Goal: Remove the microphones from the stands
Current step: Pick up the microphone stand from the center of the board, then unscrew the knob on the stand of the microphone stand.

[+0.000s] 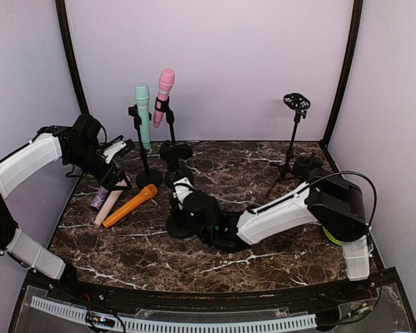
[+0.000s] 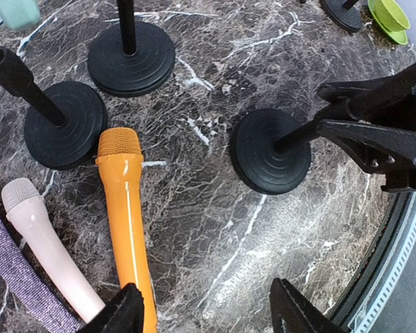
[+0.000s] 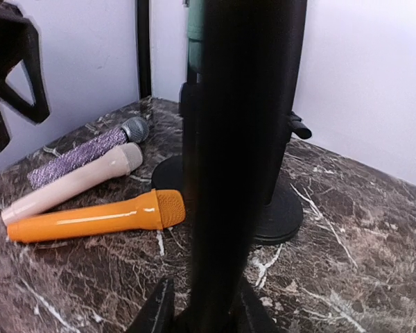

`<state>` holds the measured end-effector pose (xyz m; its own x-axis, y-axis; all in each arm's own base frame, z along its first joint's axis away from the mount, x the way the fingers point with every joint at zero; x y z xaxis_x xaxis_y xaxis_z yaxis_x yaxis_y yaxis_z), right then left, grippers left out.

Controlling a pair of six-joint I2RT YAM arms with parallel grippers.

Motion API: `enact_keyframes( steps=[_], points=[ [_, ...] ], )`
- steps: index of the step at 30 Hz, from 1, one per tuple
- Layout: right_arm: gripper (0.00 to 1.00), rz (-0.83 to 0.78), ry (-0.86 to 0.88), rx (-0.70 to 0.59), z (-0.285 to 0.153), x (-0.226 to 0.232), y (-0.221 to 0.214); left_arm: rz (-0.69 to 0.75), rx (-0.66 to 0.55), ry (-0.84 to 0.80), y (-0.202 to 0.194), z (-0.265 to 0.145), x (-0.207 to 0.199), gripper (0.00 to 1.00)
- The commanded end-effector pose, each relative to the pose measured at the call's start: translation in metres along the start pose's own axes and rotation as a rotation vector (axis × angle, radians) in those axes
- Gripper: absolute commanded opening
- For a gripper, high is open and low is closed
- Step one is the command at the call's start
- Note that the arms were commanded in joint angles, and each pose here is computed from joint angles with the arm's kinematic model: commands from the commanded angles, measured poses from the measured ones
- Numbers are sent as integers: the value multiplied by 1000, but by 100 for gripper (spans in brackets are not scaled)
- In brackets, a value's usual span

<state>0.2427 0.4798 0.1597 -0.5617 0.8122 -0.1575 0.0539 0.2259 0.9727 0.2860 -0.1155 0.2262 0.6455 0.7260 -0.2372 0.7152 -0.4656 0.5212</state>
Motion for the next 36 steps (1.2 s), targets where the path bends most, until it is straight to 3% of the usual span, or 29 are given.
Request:
enact_keyframes(
  steps=[1, 5, 13, 18, 25, 30, 36],
  points=[
    [18, 18, -35, -26, 4, -4, 4, 31, -72, -90, -3, -13, -20, 66],
    [1, 4, -38, -32, -2, -6, 11, 46, -132, -163, -1, -15, -31, 67],
    [0, 127, 118, -174, -34, -12, 117, 123, -286, -383, -3, -23, -65, 62],
    [0, 239, 288, -198, -47, -3, 169, 239, -336, -401, 5, -26, -88, 59],
    [0, 332, 441, -230, -62, 10, 190, 299, -357, -417, 9, -22, -106, 54],
    [0, 310, 466, -242, -69, 23, 194, 294, -347, -480, 8, -23, -115, 48],
    [0, 337, 495, -286, -78, 29, 202, 280, -306, -603, -7, -22, -128, 48]
  ],
)
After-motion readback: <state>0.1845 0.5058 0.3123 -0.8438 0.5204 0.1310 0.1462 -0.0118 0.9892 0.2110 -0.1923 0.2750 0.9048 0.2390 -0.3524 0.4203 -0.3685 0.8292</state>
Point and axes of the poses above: each gripper's point midway between its finger pads, its own z axis out along the fingers, its own x axis along the line the jaws close on, y = z × x, the point moved 5 cm from there along -z, back along the fingers, and after that the axes turned 6 degrees about -z, right-handed, at the moved point
